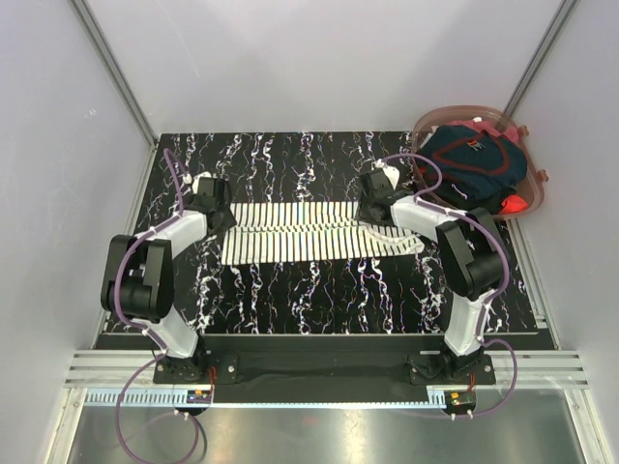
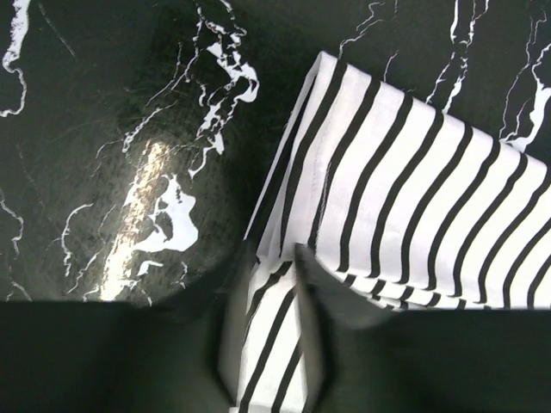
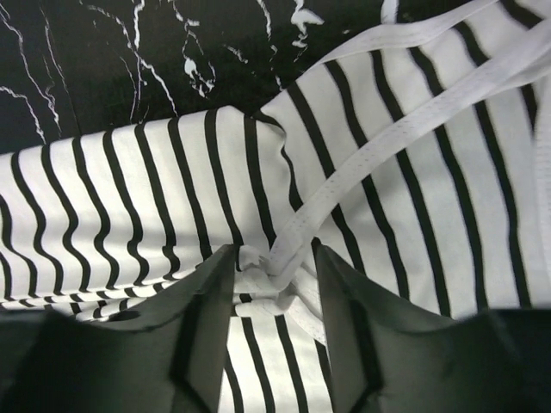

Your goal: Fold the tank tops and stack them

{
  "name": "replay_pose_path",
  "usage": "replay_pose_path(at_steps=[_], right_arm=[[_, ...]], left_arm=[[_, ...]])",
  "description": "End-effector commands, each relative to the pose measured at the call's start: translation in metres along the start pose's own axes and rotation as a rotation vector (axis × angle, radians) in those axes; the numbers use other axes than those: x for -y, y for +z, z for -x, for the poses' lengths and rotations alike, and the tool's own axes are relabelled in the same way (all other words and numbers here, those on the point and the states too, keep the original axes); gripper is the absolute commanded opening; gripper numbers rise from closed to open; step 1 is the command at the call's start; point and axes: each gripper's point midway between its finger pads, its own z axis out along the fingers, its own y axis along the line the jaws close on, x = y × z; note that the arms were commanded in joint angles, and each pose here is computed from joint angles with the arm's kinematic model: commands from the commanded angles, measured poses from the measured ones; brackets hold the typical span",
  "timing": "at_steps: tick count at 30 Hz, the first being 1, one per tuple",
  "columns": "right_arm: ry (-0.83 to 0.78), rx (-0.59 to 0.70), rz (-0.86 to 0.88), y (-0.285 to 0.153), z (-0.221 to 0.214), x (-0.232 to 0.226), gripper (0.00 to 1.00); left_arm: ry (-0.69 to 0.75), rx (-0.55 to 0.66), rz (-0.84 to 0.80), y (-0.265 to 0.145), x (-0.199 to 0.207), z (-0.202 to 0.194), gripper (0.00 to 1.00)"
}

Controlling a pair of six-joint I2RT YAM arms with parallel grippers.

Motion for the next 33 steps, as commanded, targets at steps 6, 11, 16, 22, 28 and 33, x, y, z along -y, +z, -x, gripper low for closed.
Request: replay_pose_path(at_steps=[6,11,16,22,28,33], right_arm=[[0.025,0.151,-0.131,-0.037,0.044,0.023,0.59],[0.072,0.153,-0.197,-0.031,0.054,0.032,0.60],[0.167,0.136,-0.237,-0.008,0.070,0.047,0.62],[0.221,0.185,-0.307,0.007,0.100,0.067,0.59],[0.229,0.171,-0.380,0.022,0.102,0.079,0.60],[0.245,0.165,-0.407,0.029,0.095,0.084,0.61]], left_arm=[[-0.065,0.147,-0.019,-0.027,-0.001,0.032,0.59],[-0.086,0.114,-0.042,-0.016,0.006,0.038,0.77],[-0.088,0.081,-0.043,0.002,0.012,0.044,0.77],[-0.061,0.053,-0.040,0.019,0.023,0.054,0.74],[-0.052,0.034,-0.044,0.030,0.028,0.055,0.74],[-0.041,0.018,-0.056,0.034,0.032,0.052,0.74]])
